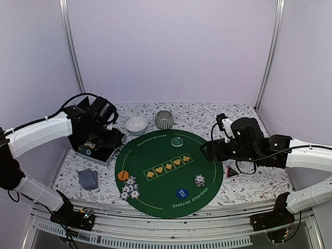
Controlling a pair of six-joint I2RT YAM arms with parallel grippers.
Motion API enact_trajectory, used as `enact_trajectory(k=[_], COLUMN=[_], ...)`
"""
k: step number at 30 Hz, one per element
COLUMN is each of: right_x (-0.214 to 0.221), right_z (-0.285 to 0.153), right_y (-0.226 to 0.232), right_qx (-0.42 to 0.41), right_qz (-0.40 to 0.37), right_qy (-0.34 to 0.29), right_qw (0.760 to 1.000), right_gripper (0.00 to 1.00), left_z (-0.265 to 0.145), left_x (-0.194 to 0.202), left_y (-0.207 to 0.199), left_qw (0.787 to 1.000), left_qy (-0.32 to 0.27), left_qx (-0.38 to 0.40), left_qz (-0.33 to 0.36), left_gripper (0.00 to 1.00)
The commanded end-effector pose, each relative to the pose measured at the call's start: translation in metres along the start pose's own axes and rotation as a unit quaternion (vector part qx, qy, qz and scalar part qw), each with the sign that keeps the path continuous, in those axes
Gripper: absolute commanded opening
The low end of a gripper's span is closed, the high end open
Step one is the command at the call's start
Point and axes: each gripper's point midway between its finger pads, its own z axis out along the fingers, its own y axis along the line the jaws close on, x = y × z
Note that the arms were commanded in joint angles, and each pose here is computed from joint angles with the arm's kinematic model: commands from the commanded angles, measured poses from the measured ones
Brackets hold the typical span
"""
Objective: Distribute texas hold em gaming equipment
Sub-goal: Move the poker chips pile to the big blind area, then pick up the pile of poker chips from the chip case.
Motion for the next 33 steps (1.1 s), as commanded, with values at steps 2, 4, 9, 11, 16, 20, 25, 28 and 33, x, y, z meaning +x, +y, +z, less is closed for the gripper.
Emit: enact_trajectory(k=[2,4,9,11,16,20,25,28,33], right_x=[-0.014,-0.018,-0.018,-0.016,-0.011,-0.005,0.001,0.003,0.005], right_z=[-0.024,-0.033,-0.047,-0.047,-0.042,-0.034,-0.025,-0.022,-0.021], right_y=[-0.036,-0.040,-0.044,-0.043,-0.042,-0.041,-0.037,-0.036,-0.036], right_qx=[0.043,0.040,0.033,0.028,0.027,0.031,0.027,0.026,0.026], right_qz=[0.050,0.048,0.040,0.034,0.025,0.022,0.021,0.020,0.022], right_qy=[-0.057,-0.072,-0.089,-0.086,-0.074,-0.060,-0.041,-0.035,-0.032], right_qw=[0.996,0.995,0.995,0.995,0.997,0.998,0.999,0.999,0.999], right_gripper=[0.99,0.99,0.99,0.99,0.99,0.99,0.99,0.99,0.99], left_z=[0.005,0.012,0.046,0.065,0.098,0.117,0.144,0.155,0.163], left_x=[-0.054,-0.072,-0.101,-0.103,-0.106,-0.116,-0.119,-0.117,-0.109], left_y=[0.046,0.061,0.101,0.111,0.130,0.131,0.133,0.136,0.144], left_qw=[0.998,0.997,0.994,0.992,0.989,0.990,0.989,0.988,0.985], left_qy=[-0.020,-0.030,-0.029,-0.017,-0.002,-0.004,0.008,0.016,0.027], left_qx=[-0.059,-0.068,-0.097,-0.112,-0.133,-0.132,-0.140,-0.148,-0.169], left_qz=[0.006,-0.010,-0.044,-0.049,-0.057,-0.046,-0.036,-0.033,-0.034], left_gripper=[0.53,0.54,0.45,0.43,0.43,0.46,0.45,0.44,0.41])
